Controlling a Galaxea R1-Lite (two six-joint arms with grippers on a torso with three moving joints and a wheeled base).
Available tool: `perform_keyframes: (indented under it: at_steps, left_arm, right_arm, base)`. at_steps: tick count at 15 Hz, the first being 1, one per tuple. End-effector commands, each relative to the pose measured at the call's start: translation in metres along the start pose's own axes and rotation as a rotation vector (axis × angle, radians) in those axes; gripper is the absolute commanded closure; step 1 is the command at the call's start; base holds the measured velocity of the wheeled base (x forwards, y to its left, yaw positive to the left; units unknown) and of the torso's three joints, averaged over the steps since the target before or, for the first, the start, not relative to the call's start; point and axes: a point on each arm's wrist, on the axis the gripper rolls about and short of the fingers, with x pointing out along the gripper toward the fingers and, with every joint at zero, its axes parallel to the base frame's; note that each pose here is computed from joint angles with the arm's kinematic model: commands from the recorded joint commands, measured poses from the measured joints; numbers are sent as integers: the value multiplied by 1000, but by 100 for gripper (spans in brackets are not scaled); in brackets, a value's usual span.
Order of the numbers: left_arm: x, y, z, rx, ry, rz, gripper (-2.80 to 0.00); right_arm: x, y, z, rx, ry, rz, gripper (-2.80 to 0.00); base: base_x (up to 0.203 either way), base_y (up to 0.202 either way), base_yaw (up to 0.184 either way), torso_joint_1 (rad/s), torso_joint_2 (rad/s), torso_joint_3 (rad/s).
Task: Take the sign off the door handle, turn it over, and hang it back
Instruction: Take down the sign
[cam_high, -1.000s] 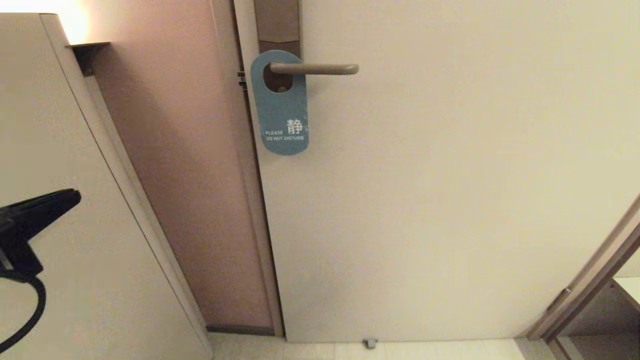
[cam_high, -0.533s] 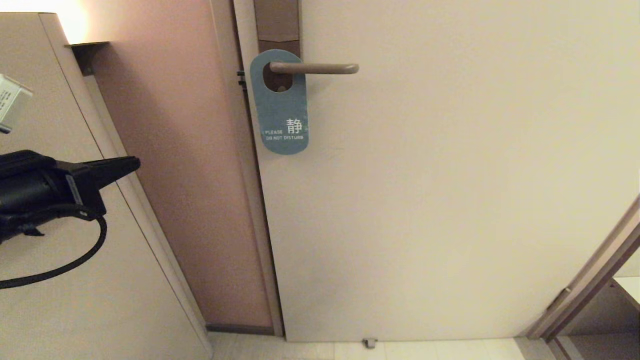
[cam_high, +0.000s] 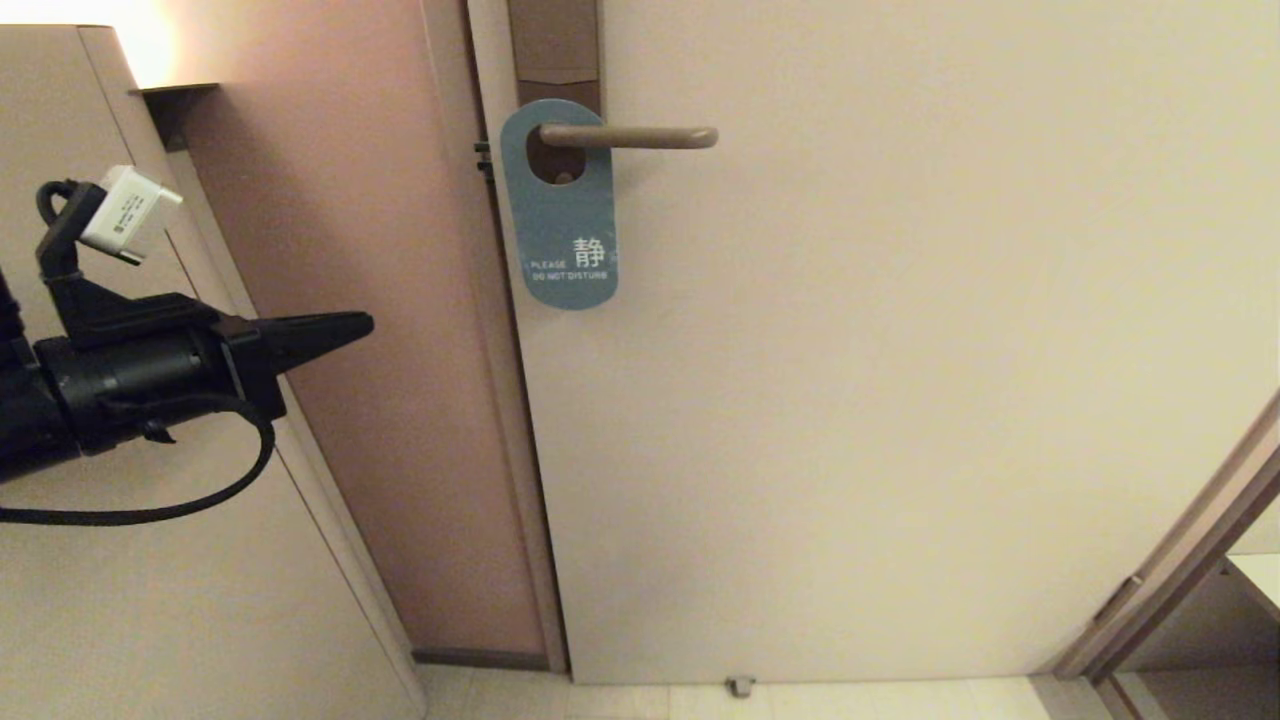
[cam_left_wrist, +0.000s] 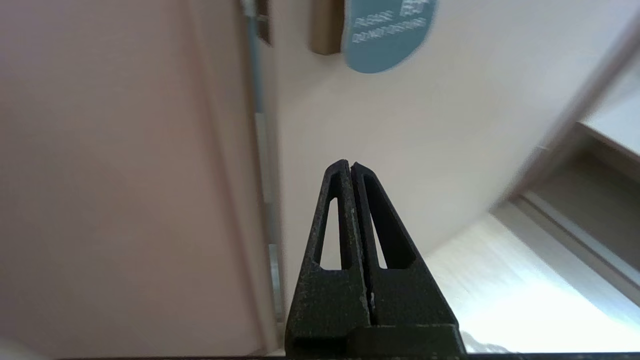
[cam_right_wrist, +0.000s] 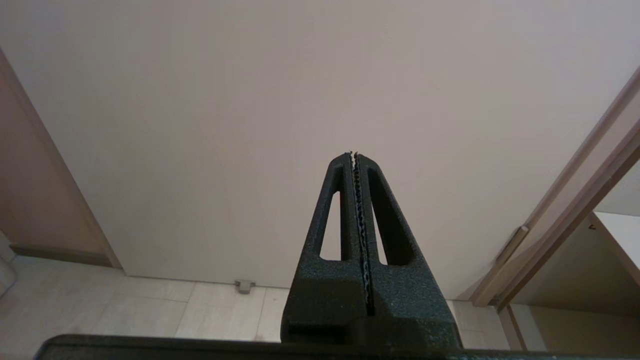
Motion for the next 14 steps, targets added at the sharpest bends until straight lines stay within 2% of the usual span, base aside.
perform_keyframes:
  at_steps: [1, 5, 8, 14]
  left_arm:
    - [13, 14, -5, -22, 25, -31, 0]
    - [38, 35, -1, -18, 20, -56, 0]
    - [53, 36, -3, 35, -18, -86, 0]
    - [67, 43, -1, 91, -78, -92, 0]
  right_arm:
    - [0, 0, 0, -1, 1, 1, 0]
    - [0, 0, 0, -1, 1, 1, 0]
    - [0, 0, 0, -1, 1, 1, 0]
    - [0, 0, 0, -1, 1, 1, 0]
  base:
    - [0, 0, 0, 0, 0, 0]
    - [0, 0, 0, 0, 0, 0]
    - [0, 0, 0, 0, 0, 0]
    - [0, 0, 0, 0, 0, 0]
